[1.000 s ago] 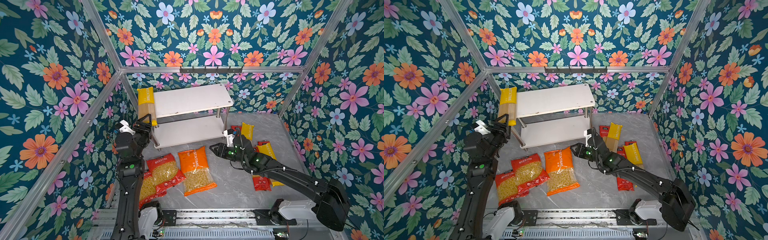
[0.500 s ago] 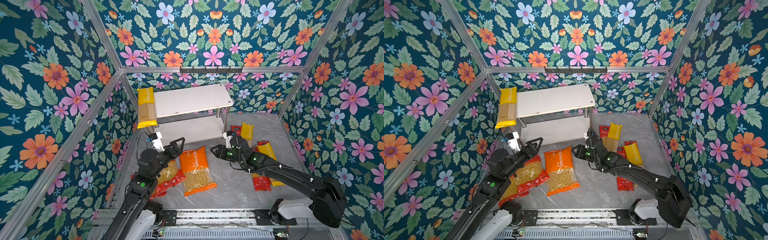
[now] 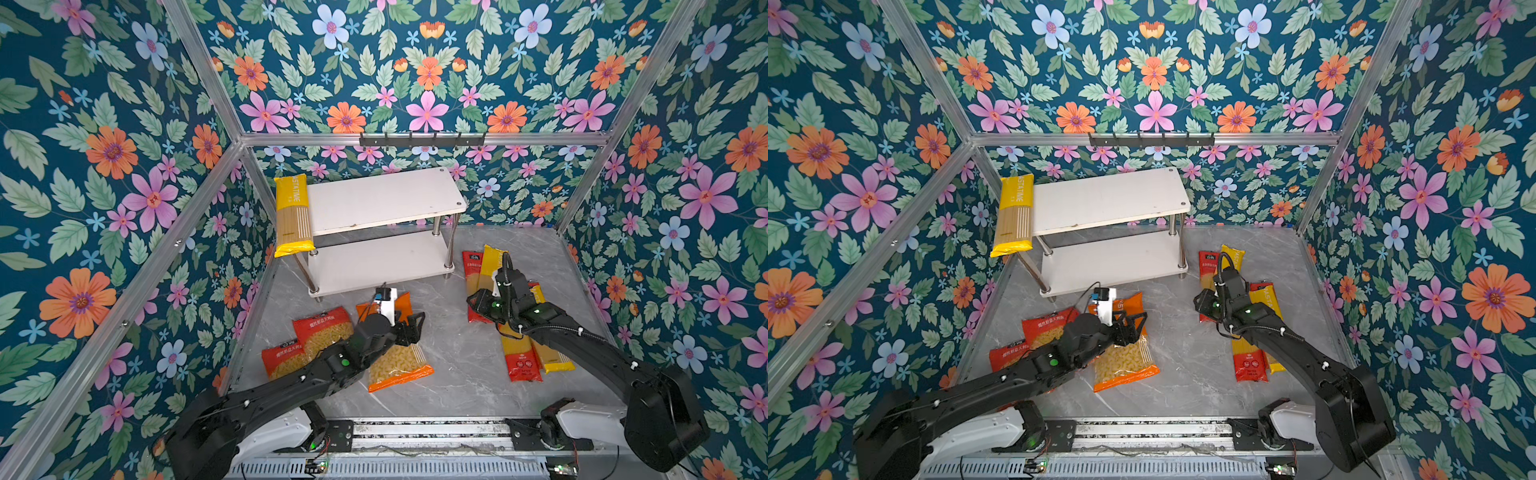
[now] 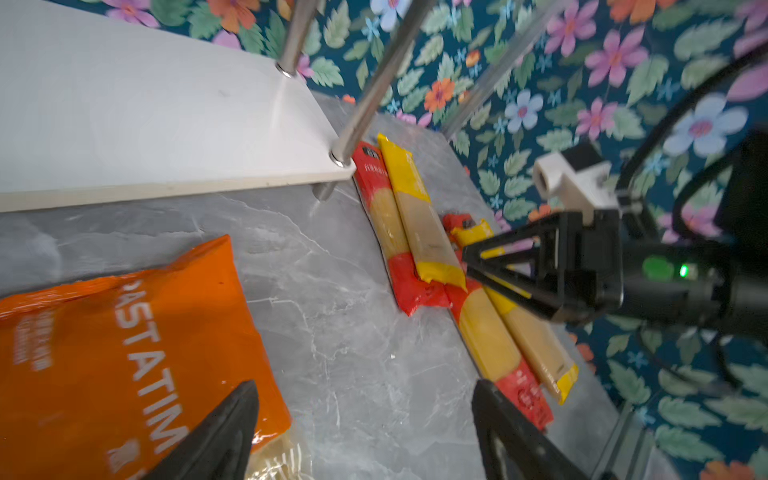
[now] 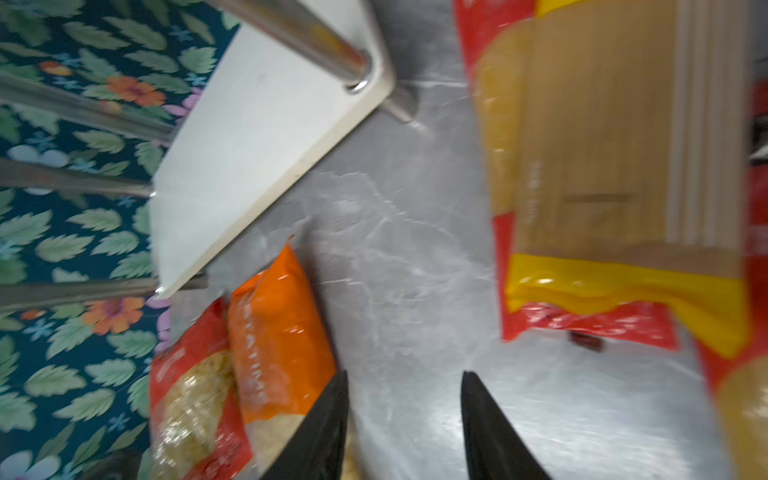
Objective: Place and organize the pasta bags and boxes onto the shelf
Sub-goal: 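Grasp the yellow PASTATIME spaghetti pack with the right gripper while the left lowers, then lift the yellow pack upright with the right gripper toward the left gripper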
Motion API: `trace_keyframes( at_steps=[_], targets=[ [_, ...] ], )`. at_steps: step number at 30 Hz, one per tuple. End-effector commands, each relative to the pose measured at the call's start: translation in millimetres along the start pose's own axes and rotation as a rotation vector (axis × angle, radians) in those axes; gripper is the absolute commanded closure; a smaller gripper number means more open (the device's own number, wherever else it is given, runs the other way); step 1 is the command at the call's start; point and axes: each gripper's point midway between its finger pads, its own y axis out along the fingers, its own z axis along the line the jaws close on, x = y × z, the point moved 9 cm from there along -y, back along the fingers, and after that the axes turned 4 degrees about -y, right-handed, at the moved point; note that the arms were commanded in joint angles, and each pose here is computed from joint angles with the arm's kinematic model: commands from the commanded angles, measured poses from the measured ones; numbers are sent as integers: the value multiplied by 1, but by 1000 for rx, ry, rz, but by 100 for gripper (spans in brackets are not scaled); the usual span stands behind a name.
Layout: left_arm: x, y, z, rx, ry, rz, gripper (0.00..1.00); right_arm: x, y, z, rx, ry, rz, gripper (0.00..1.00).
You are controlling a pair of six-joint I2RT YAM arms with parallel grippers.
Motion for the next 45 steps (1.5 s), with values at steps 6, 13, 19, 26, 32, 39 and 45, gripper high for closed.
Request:
trace_keyframes(
  at_steps=[6, 13, 19, 26, 32, 39, 45],
  targets=[
    [-26, 53, -45, -56, 235, -20, 15, 35, 4, -79, -210, 93, -28, 47],
    [-35, 54, -50, -184, 176, -30, 15, 89, 38, -98, -200, 132, -18, 45],
    [-33, 44, -45, -175, 163, -54, 15, 118, 84, -109, -210, 129, 82, 41],
    [-28, 36, -41, -155, 150, -92, 15, 117, 114, -115, -67, 171, 158, 50],
    [-20, 29, -41, -152, 119, -127, 15, 108, 100, -112, -7, 167, 114, 79],
    [1, 22, -43, -23, 55, -97, 17, 99, 59, -93, 85, 141, 28, 87],
    [26, 5, -41, -40, -24, -92, 19, 80, 9, -70, 240, 120, -77, 91]
  ],
)
